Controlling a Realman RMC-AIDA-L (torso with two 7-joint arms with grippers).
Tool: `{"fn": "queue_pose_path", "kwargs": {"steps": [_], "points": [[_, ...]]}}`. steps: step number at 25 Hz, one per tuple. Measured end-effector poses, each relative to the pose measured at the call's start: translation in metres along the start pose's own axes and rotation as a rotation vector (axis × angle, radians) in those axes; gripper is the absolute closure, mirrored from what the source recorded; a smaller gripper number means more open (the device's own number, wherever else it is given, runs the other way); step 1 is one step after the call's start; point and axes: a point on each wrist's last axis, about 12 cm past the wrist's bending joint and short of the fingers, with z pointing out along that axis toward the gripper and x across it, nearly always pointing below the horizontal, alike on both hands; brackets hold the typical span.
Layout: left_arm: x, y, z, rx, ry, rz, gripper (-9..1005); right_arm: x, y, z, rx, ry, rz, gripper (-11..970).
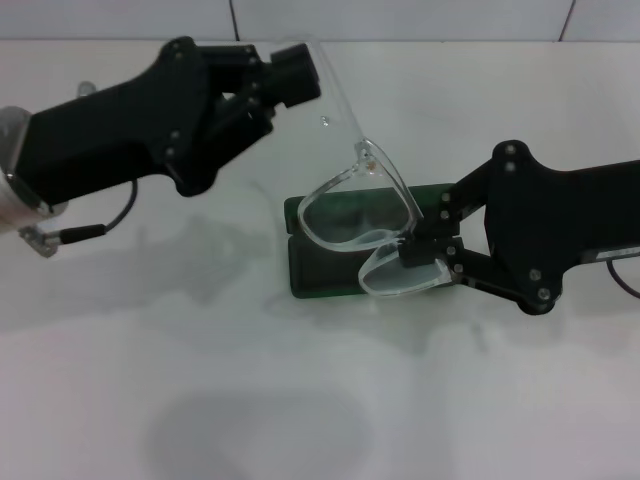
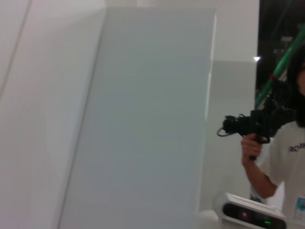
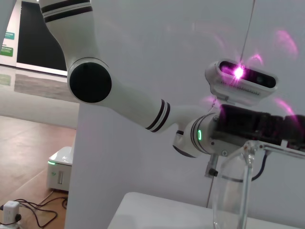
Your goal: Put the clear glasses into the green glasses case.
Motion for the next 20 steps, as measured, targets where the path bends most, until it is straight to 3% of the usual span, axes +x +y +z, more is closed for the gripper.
{"fn": "queue_pose_path", "kwargs": {"steps": [20], "points": [[0.012,0.002,0.009,0.03,0.014,-0.048,939,-0.003,0.0,0.006,-0.016,-0.01,-0.024,899]]}}
